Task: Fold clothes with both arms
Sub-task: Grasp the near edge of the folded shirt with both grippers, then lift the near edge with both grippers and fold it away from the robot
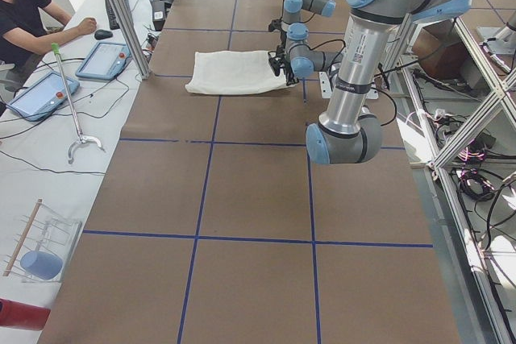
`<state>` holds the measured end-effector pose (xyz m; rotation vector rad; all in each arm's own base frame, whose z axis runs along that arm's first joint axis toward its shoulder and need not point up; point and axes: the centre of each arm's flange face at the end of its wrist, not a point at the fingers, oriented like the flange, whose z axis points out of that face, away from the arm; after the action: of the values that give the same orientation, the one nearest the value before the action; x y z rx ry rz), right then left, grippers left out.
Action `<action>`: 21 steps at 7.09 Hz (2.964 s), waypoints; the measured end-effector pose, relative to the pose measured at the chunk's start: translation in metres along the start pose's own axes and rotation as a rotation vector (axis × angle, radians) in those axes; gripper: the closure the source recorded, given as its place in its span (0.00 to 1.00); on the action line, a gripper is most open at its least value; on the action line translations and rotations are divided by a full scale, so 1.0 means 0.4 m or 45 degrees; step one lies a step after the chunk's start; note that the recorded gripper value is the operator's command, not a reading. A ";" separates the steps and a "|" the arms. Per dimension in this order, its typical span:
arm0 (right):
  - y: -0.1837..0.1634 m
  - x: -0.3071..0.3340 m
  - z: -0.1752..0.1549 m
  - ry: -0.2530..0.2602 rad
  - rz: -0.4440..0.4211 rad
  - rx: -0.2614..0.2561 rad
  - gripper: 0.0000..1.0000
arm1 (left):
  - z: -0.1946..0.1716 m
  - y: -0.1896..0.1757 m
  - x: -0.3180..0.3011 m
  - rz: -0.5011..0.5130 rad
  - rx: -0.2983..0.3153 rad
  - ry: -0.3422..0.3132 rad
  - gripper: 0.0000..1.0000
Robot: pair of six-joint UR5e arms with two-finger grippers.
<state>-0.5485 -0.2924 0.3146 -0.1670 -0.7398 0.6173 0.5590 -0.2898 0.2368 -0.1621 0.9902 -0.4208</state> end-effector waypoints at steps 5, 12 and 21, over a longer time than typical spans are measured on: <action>0.005 -0.005 -0.008 -0.004 -0.011 -0.015 1.00 | -0.001 0.000 0.002 0.000 0.002 0.002 1.00; -0.010 -0.043 -0.055 -0.065 -0.044 -0.019 1.00 | -0.022 0.006 0.004 0.004 -0.006 0.021 1.00; -0.182 -0.102 -0.242 -0.317 -0.059 -0.076 1.00 | -0.239 -0.097 0.060 -0.034 0.008 0.170 1.00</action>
<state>-0.4725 -0.3686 0.2453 -0.1290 -1.0005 0.5777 0.4800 -0.3296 0.1786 -0.1428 1.1188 -0.4634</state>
